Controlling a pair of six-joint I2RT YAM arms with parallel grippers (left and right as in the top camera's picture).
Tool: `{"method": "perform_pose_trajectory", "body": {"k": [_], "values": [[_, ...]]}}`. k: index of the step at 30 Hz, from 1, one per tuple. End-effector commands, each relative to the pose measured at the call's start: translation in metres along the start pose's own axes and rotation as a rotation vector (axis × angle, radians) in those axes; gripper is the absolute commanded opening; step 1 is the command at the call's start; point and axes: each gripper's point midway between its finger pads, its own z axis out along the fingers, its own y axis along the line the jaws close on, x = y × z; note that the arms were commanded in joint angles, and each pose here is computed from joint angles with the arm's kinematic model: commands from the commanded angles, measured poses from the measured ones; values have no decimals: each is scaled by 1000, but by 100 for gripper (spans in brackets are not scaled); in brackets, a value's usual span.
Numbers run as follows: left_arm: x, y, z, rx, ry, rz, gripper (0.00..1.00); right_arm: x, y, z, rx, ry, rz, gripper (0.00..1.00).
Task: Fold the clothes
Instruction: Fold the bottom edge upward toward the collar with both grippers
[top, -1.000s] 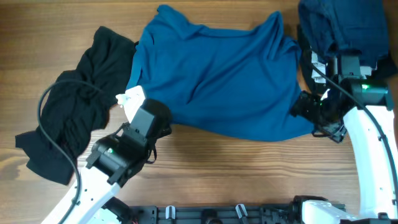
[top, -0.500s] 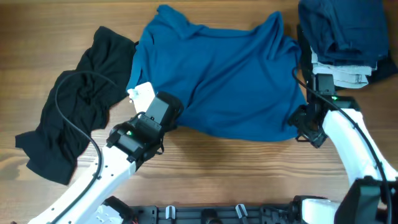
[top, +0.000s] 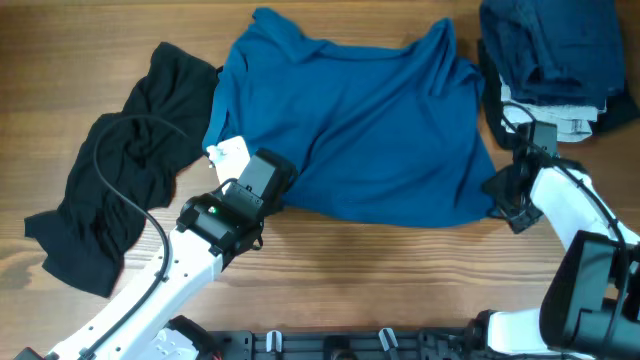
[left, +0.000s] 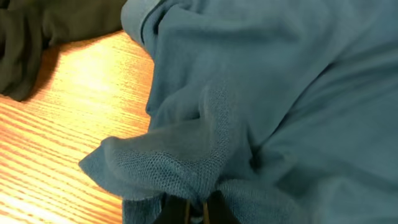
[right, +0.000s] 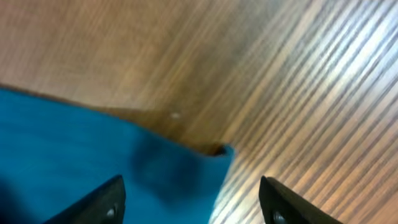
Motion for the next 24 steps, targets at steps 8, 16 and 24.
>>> {"method": "perform_pose_trajectory", "body": {"k": [8,16,24], "values": [[7,13,1,-54,28,-37,4,21,7,9,-88,81,-97,4],[47,11,-46,124,246,-154,4,-2,0,-149,-229,-73,-265,4],[64,49,-89,146,272,-205,4,34,-41,-181,-176,6,-298,4]]}}
